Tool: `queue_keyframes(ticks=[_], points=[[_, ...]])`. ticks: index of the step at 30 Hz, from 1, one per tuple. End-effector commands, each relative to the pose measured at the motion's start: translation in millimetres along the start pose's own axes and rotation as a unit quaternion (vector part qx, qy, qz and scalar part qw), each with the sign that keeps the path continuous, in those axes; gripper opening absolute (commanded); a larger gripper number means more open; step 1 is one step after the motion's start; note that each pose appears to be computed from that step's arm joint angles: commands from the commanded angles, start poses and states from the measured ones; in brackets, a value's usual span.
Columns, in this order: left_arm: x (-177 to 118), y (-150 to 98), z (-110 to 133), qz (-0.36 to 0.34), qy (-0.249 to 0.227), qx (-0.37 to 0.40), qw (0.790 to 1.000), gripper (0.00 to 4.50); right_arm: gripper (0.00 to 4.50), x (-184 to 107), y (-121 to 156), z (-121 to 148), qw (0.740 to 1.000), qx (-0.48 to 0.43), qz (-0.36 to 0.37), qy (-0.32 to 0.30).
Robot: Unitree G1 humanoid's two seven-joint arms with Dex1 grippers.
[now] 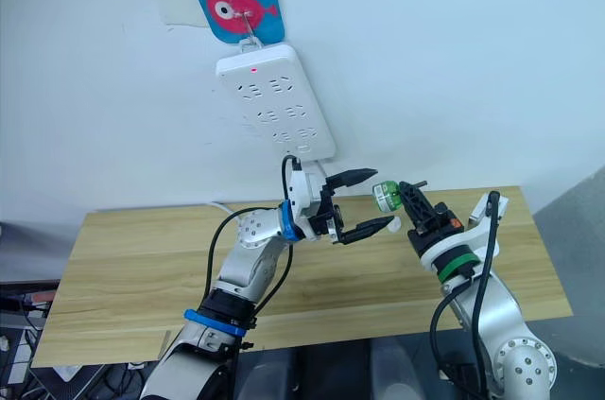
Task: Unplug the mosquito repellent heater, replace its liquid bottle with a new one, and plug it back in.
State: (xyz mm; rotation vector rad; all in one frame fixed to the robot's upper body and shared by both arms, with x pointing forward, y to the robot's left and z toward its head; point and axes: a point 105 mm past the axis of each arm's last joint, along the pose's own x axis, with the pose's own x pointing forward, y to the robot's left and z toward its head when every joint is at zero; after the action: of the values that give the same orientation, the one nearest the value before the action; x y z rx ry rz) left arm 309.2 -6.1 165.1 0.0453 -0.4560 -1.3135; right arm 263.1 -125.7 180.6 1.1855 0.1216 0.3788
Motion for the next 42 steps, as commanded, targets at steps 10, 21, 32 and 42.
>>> queue_keyframes(ticks=[10,21,32,42], points=[[11,-2,11,-0.007,-0.029,0.019,0.999,4.50,0.85,-4,25,-5,0.999,0.010,0.042,0.001],[11,-2,13,-0.006,-0.035,0.019,0.999,4.32,0.85,-3,26,-5,0.999,0.015,0.044,0.001],[12,0,14,0.006,-0.039,0.002,0.999,2.29,0.85,-4,32,-7,0.998,0.028,0.057,0.004],[11,3,11,0.005,-0.026,0.001,1.000,2.29,2.13,-5,29,-10,0.998,0.011,0.051,0.019]])
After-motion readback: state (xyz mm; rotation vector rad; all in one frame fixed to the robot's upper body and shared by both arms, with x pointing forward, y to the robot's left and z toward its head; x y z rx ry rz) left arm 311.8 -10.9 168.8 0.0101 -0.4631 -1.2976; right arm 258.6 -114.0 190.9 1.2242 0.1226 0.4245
